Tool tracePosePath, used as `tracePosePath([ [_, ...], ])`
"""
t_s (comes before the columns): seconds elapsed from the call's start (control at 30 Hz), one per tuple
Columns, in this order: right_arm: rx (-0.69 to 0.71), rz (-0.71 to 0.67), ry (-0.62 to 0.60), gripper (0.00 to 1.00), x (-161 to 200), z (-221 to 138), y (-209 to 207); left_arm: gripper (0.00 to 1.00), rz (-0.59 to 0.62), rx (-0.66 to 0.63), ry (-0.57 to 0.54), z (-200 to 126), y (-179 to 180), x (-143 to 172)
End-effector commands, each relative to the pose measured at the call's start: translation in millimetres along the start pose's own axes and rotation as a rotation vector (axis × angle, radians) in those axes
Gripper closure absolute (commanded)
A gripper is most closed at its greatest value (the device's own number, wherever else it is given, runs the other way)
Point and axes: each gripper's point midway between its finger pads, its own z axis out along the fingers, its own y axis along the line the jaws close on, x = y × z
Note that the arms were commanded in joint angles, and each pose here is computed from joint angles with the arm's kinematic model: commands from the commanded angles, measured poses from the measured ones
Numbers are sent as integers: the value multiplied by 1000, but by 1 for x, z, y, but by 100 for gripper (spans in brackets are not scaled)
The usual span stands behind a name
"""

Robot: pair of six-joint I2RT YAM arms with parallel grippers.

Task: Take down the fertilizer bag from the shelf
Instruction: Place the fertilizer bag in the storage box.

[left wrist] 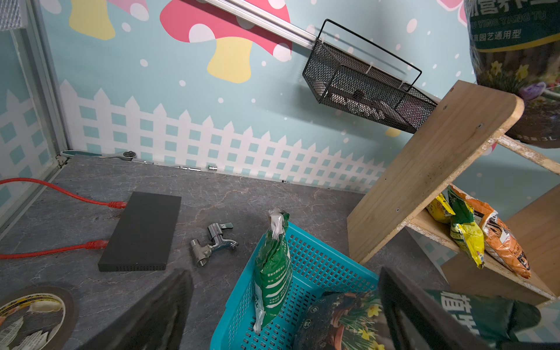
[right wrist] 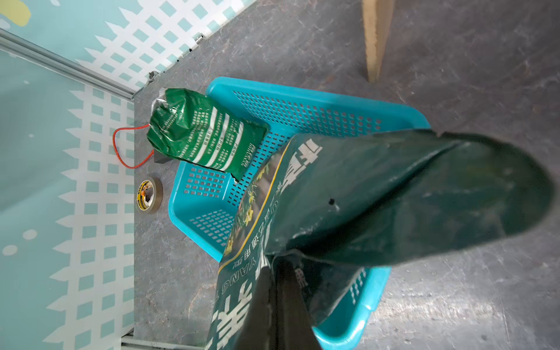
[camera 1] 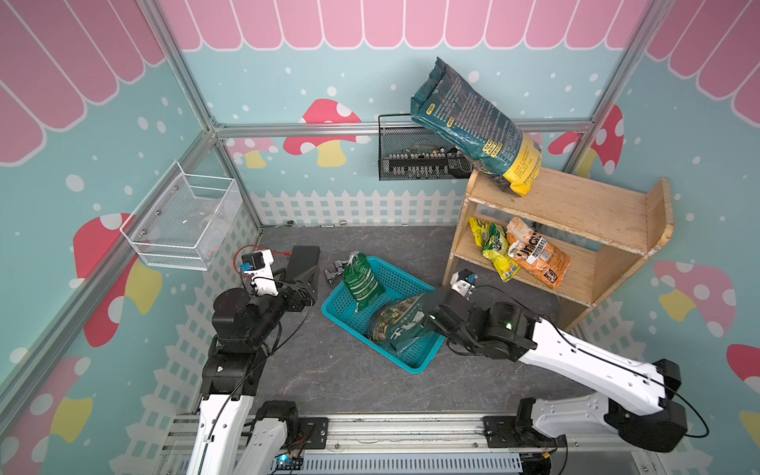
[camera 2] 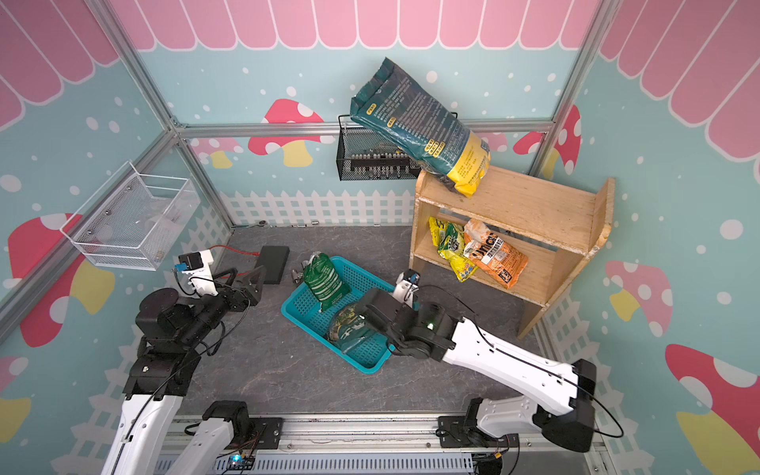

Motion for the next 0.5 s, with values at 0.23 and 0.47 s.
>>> tracePosePath([
  [0.23, -41, -212, -34, 100, -38, 89, 111, 1, 5, 9, -14, -2, -1, -1],
  [0.47, -72, -327, -45, 100, -32, 147, 154, 1, 7, 10, -20, -4, -2, -2],
])
